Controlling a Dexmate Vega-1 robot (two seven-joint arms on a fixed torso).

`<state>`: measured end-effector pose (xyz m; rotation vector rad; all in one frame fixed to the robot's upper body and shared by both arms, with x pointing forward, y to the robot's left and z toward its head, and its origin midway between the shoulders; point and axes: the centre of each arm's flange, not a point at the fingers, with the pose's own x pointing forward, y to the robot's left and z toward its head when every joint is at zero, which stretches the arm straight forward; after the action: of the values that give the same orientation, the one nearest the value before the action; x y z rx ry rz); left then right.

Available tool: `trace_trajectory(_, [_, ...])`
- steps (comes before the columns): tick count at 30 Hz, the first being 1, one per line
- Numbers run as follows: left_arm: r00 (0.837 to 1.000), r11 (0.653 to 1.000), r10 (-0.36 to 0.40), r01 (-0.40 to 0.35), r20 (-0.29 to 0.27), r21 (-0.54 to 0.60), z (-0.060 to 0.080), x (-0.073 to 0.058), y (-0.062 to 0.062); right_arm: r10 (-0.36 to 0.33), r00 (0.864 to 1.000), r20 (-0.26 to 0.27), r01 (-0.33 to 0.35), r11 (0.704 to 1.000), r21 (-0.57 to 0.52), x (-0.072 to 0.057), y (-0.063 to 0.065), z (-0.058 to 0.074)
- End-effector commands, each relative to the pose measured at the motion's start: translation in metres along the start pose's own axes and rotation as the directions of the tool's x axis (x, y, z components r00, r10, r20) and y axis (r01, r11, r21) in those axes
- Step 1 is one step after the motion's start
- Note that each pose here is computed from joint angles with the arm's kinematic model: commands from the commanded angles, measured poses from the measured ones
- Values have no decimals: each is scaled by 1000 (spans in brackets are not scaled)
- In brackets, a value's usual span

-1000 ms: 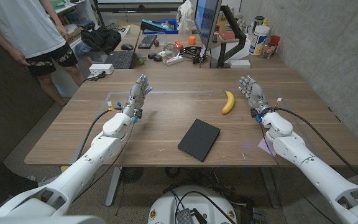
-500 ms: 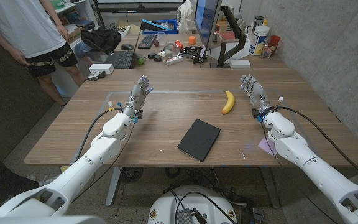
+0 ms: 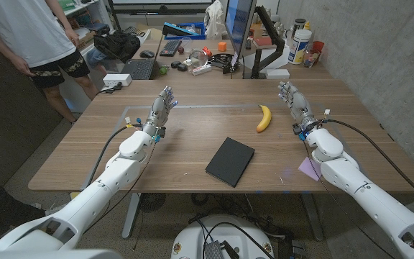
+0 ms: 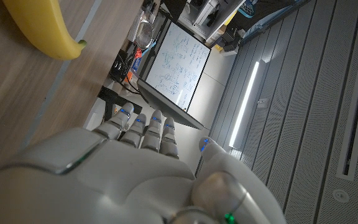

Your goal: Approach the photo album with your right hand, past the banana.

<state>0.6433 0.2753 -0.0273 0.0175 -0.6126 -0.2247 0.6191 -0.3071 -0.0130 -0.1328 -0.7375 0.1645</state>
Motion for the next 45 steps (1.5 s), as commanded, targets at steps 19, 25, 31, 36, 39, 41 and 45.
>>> trace_trajectory(19, [1000, 1000, -1, 1, -3, 20, -1, 0, 2, 58, 992, 108, -42, 988, -151, -6, 6, 25])
trace_trajectory(25, [1000, 1000, -3, 3, -3, 26, 0, 0, 2, 61, 989, 134, -38, 985, -170, -10, 6, 30])
trace_trajectory(31, [1000, 1000, -4, 4, -3, 27, 0, 0, 2, 74, 985, 156, -40, 977, -207, -14, 7, 35])
trace_trajectory(36, [1000, 1000, -7, 7, -3, 27, 0, 2, 2, 76, 982, 170, -34, 970, -239, -18, 7, 40])
trace_trajectory(39, [1000, 1000, -6, 6, -3, 26, 0, 2, 2, 81, 980, 179, -34, 966, -255, -20, 7, 42])
trace_trajectory(41, [1000, 1000, -5, 5, -1, 27, 1, 2, 2, 86, 979, 186, -35, 964, -265, -21, 7, 44])
trace_trajectory(45, [1000, 1000, -5, 5, 2, 28, 2, 2, 2, 91, 976, 200, -34, 962, -271, -23, 8, 47])
